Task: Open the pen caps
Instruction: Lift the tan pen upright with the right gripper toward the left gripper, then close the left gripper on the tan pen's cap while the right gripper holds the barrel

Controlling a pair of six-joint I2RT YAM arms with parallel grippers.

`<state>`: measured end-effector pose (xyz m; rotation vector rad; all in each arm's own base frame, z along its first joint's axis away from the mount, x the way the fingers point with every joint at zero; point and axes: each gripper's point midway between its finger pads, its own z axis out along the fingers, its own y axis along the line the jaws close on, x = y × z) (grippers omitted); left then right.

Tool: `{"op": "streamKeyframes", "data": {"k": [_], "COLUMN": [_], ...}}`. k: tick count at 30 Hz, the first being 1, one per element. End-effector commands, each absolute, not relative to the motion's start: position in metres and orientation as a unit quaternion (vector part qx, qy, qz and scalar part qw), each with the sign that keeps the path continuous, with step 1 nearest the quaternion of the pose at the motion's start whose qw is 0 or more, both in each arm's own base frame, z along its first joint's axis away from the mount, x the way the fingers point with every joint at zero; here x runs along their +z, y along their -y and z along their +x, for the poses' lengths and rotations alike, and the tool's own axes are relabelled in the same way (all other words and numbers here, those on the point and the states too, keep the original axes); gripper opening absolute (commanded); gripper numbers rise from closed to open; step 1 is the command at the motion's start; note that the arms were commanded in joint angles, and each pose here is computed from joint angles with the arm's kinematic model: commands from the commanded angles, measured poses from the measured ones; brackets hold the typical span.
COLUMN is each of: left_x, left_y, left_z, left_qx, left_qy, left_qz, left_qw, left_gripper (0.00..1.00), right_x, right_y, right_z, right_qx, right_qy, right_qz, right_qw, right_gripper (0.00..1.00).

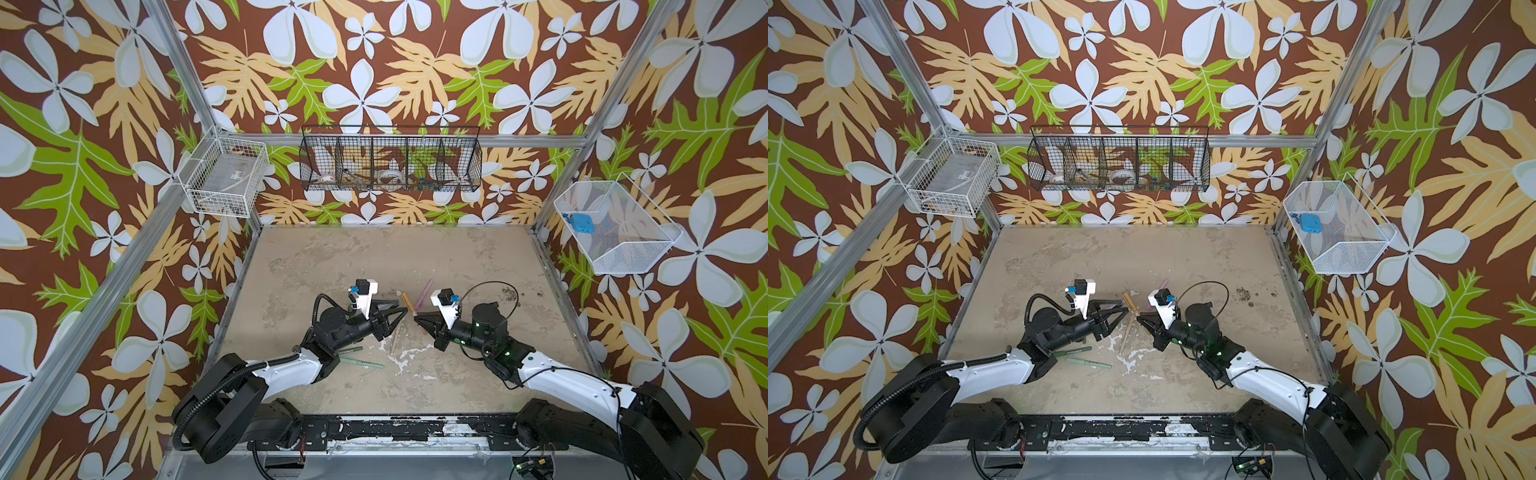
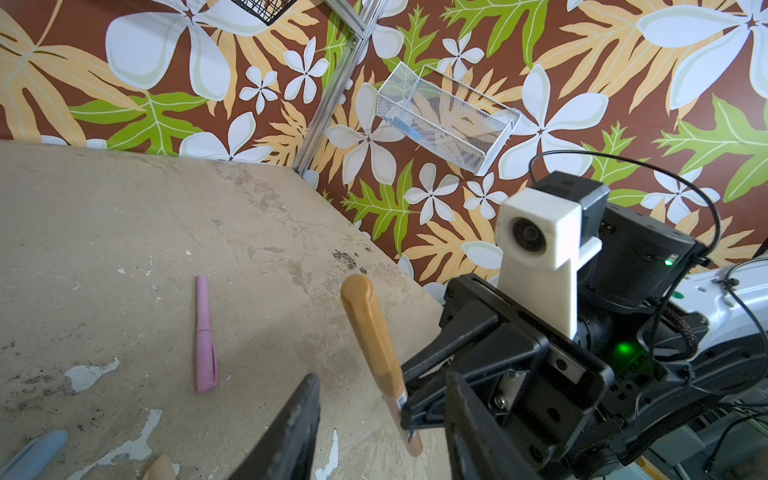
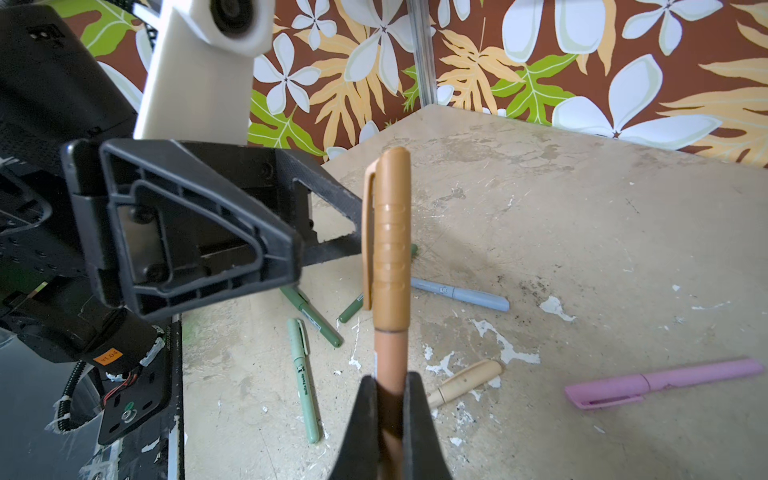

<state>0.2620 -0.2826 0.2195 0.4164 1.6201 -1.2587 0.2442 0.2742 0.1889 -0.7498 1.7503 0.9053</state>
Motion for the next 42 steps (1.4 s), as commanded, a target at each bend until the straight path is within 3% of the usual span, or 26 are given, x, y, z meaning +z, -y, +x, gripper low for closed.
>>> {"op": "streamKeyframes", "data": {"k": [1,17,24,26,28,30,33,36,42], "left_x": [0.233,0.236,0.237,0.237,0.237,0.237,0.238,0.238,0.240], "left_y": [0.283,0.281,0.281,0.280,0.278,0.278,0.280,0.282,0.286], "left_z": [0.261,0.260,0.260,0.259,0.259,0.260,0.259,0.257,0.249], "left_qx": [-0.534,-0.541,-0.541,-0.539,-0.533,-0.529,-0.529,-0.531,-0.539], "left_qy": [-0.650,-0.650,-0.649,-0.648,-0.649,-0.651,-0.650,-0.647,-0.637], "left_qz": [0.174,0.162,0.164,0.166,0.166,0.165,0.174,0.185,0.210], "left_qw": [0.512,0.508,0.509,0.512,0.516,0.519,0.518,0.514,0.510], "left_gripper": [0.47,0.36,0.20,0.15,0.08,0.00,0.00,0.00,0.00], "right_x": [0.196,0.189,0.188,0.189,0.188,0.187,0.189,0.192,0.197], "right_y": [-0.280,-0.301,-0.300,-0.298,-0.295,-0.295,-0.293,-0.291,-0.297], "right_z": [0.245,0.235,0.235,0.235,0.236,0.236,0.235,0.232,0.216], "right_qx": [0.373,0.360,0.357,0.355,0.351,0.354,0.369,0.386,0.415], "right_qy": [-0.708,-0.701,-0.703,-0.703,-0.705,-0.707,-0.703,-0.692,-0.667], "right_qz": [-0.320,-0.359,-0.358,-0.354,-0.349,-0.350,-0.352,-0.358,-0.389], "right_qw": [0.508,0.500,0.501,0.503,0.507,0.502,0.496,0.494,0.482], "right_gripper": [0.00,0.00,0.00,0.09,0.31,0.46,0.62,0.59,0.42]}}
